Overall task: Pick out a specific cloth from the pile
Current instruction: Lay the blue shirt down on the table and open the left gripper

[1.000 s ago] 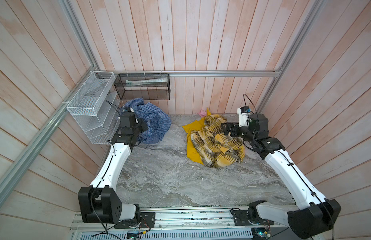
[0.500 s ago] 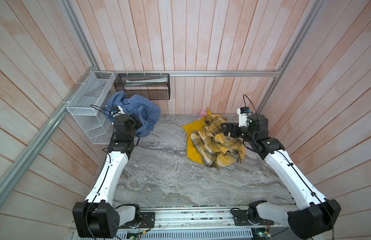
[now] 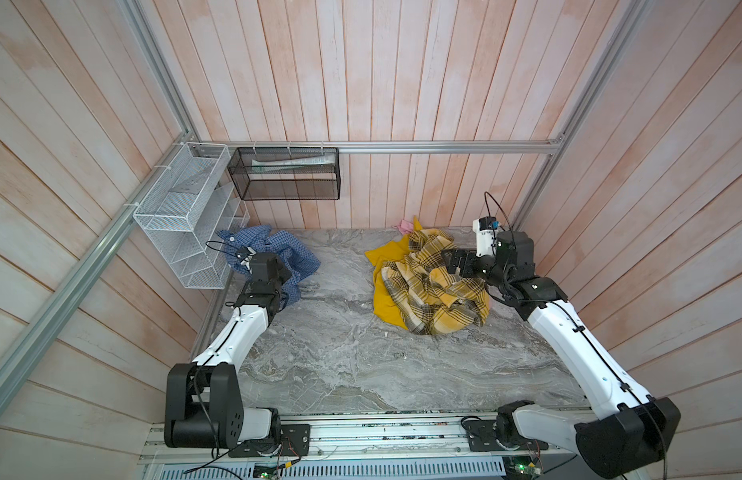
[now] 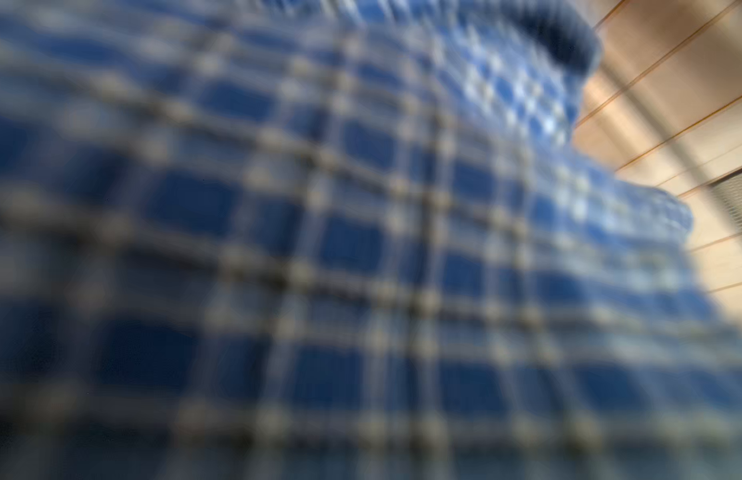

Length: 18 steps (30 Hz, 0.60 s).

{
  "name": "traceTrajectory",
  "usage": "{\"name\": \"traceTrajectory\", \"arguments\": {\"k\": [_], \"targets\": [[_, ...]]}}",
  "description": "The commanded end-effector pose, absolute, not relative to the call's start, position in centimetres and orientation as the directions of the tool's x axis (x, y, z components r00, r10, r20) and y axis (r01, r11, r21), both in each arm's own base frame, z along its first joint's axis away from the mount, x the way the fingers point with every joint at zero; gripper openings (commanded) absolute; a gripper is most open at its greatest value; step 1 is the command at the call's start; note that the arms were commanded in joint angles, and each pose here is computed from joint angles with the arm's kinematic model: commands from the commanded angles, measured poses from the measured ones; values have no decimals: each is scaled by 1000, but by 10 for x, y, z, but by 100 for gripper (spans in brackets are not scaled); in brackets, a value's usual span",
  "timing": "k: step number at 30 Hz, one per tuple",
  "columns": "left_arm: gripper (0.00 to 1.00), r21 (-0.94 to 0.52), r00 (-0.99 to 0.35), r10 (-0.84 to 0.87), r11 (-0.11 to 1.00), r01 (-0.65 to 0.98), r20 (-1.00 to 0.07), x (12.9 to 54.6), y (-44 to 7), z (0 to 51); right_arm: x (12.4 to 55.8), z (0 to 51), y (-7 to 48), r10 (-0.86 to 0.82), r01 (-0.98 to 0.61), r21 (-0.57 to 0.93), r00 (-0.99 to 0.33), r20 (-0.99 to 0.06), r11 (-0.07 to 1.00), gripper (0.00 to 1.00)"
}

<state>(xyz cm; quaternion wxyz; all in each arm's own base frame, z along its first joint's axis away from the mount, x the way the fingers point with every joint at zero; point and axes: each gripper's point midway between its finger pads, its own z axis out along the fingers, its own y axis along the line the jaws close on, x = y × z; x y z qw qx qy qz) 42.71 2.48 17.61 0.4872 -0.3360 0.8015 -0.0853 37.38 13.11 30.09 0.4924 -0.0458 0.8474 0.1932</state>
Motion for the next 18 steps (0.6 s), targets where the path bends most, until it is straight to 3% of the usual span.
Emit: {"name": "traceTrajectory", "arguments": {"k": [1,14,15,18], "targets": [[0,-483,-342,-646,750,-452,-682,432,16,154,371,307,130,126,-272,292,-498,-858,917,98],[0,-332,-602,-635,770,-545,-484,427,0,38,373,298,131,127,-264,300,-520,-844,917,98],[3,-326,-610,-637,768,-550,-471,424,-1,33,373,298,131,125,-264,298,-519,-846,917,98],[23,-317,-625,-642,765,-561,-444,417,-3,25,372,297,130,119,-262,292,-522,-845,920,98]]}}
